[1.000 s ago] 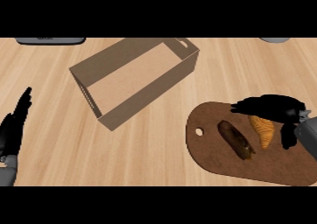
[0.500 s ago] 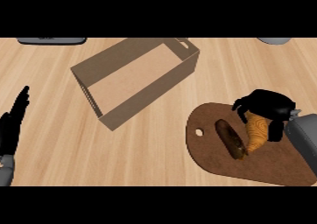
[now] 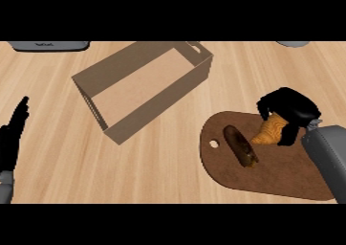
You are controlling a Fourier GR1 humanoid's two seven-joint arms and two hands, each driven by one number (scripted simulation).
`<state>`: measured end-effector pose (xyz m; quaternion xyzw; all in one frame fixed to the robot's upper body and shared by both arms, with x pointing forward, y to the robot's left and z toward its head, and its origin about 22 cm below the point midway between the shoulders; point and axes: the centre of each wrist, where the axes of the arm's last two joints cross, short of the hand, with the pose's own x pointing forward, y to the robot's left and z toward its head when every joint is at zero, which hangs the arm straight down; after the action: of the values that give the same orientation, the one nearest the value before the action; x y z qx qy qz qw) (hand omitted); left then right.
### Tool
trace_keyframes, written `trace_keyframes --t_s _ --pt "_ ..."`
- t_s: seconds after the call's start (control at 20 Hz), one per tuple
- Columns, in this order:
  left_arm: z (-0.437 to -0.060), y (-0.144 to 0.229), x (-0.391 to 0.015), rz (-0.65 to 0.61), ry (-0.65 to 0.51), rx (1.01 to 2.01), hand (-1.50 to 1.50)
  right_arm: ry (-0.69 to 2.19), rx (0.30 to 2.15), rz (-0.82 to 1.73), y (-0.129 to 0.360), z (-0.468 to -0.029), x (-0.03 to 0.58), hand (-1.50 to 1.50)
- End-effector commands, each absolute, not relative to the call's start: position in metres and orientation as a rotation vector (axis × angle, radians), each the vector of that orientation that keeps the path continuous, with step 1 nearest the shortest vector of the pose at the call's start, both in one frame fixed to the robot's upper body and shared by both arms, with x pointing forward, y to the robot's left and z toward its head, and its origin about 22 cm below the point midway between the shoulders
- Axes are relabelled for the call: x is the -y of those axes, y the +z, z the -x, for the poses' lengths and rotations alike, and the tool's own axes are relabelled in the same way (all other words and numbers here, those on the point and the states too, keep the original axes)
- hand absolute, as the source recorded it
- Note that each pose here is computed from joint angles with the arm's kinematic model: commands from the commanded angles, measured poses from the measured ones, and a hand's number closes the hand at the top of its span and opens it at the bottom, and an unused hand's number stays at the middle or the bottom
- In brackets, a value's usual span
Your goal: Pick the croissant from the cutting board and place it in the cardboard box
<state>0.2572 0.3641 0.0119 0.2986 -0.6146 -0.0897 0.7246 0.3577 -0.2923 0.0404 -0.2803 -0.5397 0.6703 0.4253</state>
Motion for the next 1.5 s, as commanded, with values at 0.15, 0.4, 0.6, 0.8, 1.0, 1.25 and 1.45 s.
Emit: trace_keyframes --t_s 0.15,0.4,0.6,0.8,1.0,1.25,1.45 --pt "-0.252 0.011 -0.371 -0.676 -0.206 1.348 0.0 1.122 1.293 1.021 0.059 -0.363 0.246 1.5" --pt "-0.254 0.005 -0.365 -0.639 -0.189 1.337 0.0 0.998 1.555 1.132 0.124 -0.348 0.202 1.5" --pt "-0.261 0.011 -0.354 -0.657 -0.205 1.355 0.0 1.019 1.676 1.127 0.155 -0.331 0.184 1.5" --pt "-0.258 0.014 -0.352 -0.641 -0.205 1.365 0.0 1.008 1.725 1.045 0.149 -0.33 0.153 1.5" --pt "-0.272 0.017 -0.357 -0.645 -0.21 1.374 0.0 0.949 1.772 0.893 0.192 -0.338 0.096 1.5" --pt "-0.276 0.032 -0.357 -0.629 -0.207 1.372 0.0 0.831 1.783 0.818 0.218 -0.368 0.072 1.5" --pt "-0.259 0.01 -0.344 -0.605 -0.228 1.391 0.0 0.767 1.731 0.792 0.212 -0.393 0.047 1.5"
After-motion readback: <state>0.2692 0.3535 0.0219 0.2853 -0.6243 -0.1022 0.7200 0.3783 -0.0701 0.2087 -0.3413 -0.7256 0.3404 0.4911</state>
